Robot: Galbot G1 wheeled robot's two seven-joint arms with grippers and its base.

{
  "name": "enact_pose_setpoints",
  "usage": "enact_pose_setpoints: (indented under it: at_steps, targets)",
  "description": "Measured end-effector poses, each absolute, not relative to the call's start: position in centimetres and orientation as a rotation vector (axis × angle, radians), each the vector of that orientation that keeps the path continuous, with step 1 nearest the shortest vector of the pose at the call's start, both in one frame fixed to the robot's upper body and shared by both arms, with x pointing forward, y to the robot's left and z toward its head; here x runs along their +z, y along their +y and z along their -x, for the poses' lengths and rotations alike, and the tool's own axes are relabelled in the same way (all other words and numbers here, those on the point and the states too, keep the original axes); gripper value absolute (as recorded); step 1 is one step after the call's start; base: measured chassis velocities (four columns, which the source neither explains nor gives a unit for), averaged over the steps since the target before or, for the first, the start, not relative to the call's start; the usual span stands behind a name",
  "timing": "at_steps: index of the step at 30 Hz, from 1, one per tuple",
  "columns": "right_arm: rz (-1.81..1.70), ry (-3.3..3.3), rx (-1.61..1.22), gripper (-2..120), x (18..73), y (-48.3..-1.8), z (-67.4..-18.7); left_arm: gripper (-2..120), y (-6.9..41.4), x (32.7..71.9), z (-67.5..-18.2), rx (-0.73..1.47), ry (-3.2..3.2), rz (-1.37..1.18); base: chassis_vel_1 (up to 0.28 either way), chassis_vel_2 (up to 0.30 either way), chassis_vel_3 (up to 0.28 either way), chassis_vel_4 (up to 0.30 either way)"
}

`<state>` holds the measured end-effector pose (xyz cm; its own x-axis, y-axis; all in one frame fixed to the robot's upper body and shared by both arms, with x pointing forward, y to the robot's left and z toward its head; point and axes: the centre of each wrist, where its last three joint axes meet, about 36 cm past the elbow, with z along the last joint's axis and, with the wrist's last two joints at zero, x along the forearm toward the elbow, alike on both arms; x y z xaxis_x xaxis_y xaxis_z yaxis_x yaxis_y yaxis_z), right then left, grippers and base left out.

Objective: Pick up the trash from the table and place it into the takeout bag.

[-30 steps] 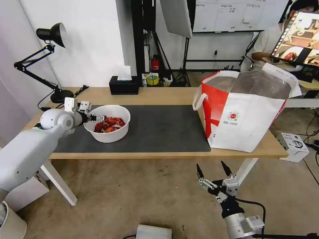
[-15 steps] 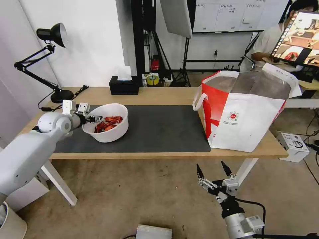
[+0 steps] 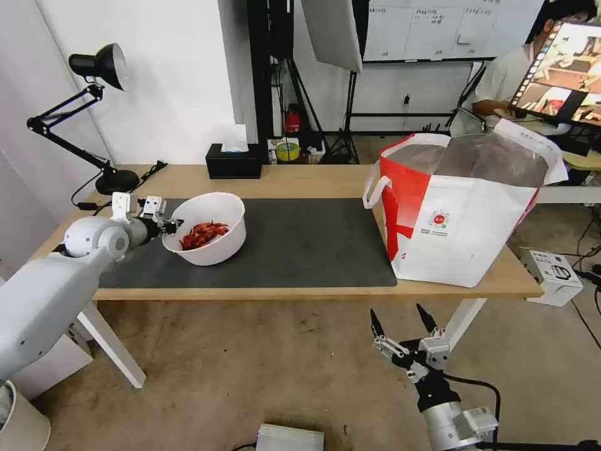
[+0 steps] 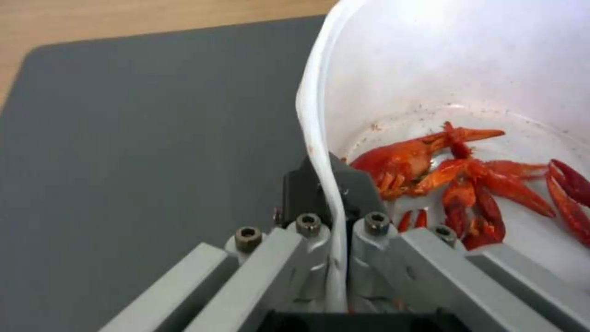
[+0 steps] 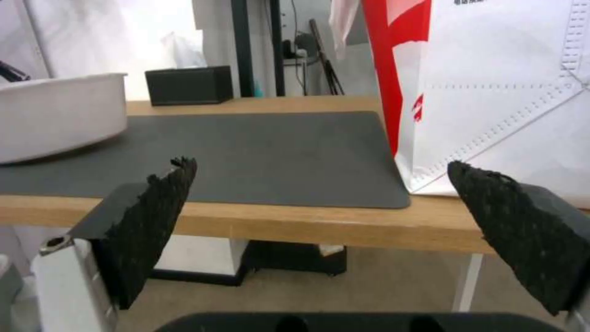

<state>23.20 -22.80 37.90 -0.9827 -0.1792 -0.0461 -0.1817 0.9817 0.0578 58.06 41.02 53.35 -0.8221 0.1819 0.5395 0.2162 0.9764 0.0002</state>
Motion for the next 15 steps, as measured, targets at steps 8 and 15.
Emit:
enact_pose_setpoints:
  at_steps: [8,15]
  targets:
    - [0.281,3.087,0.096,100,37.9,-22.8,-23.2,0,40.2,54.8,-56.7,0.003,-2.571,0.364,0.0,0.0,0.0,0.0]
    - [0.281,3.087,0.096,100,37.9,-22.8,-23.2,0,38.3,56.7,-54.0,0.154,-2.579,0.423,0.0,0.0,0.0,0.0]
